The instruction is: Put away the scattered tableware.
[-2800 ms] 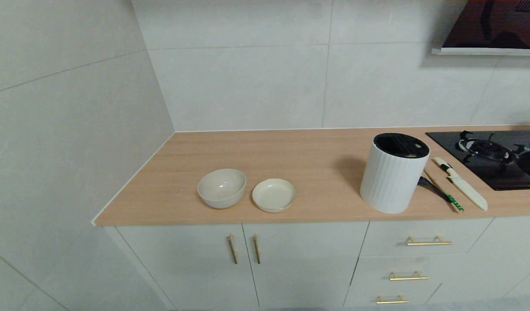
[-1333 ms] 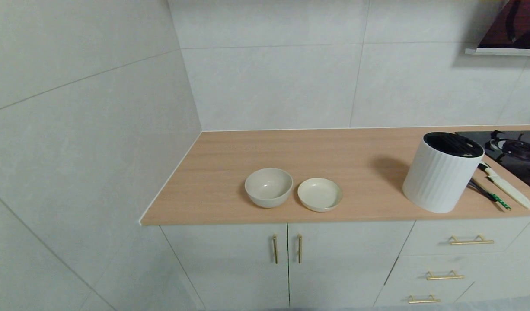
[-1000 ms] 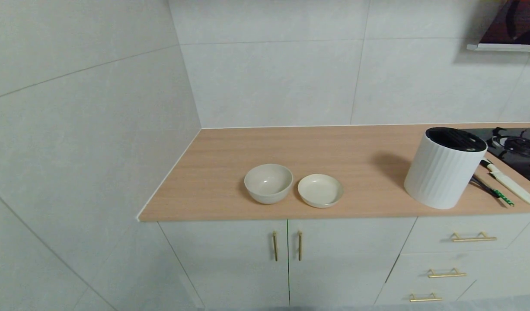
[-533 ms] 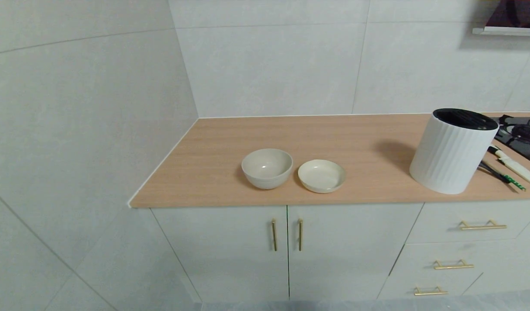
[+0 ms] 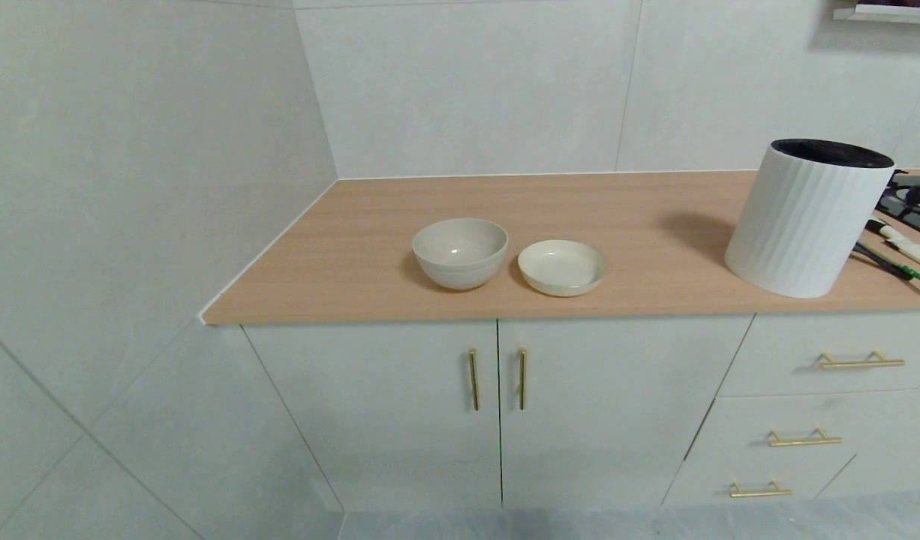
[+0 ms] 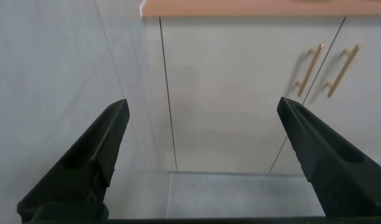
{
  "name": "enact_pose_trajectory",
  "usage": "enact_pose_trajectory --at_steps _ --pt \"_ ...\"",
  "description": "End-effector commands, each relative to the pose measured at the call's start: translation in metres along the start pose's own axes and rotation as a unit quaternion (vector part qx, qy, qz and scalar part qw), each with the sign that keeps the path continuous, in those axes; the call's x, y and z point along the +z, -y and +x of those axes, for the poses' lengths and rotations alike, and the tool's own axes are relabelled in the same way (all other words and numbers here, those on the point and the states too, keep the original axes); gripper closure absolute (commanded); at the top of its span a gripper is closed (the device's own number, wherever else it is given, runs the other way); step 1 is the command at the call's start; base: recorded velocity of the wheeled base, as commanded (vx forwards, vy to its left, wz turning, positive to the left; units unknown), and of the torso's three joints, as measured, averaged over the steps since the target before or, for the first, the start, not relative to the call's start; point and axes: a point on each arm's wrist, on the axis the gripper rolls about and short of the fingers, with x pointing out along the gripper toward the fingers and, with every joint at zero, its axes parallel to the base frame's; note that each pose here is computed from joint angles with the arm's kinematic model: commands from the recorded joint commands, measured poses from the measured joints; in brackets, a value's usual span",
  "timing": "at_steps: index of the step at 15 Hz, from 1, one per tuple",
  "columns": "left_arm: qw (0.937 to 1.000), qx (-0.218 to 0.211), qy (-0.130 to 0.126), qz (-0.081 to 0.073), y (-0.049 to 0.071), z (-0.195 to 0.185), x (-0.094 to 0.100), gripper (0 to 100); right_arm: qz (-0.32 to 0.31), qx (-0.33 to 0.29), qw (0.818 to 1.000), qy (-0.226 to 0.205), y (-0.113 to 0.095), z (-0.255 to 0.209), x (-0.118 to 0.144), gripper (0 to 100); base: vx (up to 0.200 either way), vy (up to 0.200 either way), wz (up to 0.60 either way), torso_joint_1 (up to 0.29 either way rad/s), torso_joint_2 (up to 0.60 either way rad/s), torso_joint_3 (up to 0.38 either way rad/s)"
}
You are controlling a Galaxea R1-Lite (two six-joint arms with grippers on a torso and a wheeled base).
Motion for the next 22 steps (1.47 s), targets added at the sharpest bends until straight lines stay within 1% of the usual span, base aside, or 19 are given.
enact_pose_trajectory --at_steps 1,11,17,21,22 --pt "1.0 0.0 0.0 -0.001 0.0 0.0 0.0 0 0.0 0.0 1.0 0.0 0.0 0.0001 0.0001 0 0.0 0.0 0.0 -0.222 0.5 0.29" --pt "1.0 0.0 0.0 0.0 0.0 0.0 0.0 0 0.0 0.0 1.0 0.0 0.0 0.0001 0.0001 0 0.0 0.0 0.0 -0.187 0.48 0.286" --pt "1.0 0.0 0.0 0.0 0.0 0.0 0.0 0 0.0 0.0 1.0 0.0 0.0 0.0001 0.0001 0 0.0 0.0 0.0 -0.134 0.44 0.308" --pt "1.0 0.0 0.0 0.0 0.0 0.0 0.0 0 -0.001 0.0 1.0 0.0 0.0 0.0001 0.0001 0 0.0 0.0 0.0 -0.025 0.11 0.085" --pt "1.0 0.0 0.0 0.0 0.0 0.0 0.0 0 -0.001 0.0 1.0 0.0 0.0 0.0001 0.0001 0 0.2 0.0 0.0 -0.007 0.03 0.027"
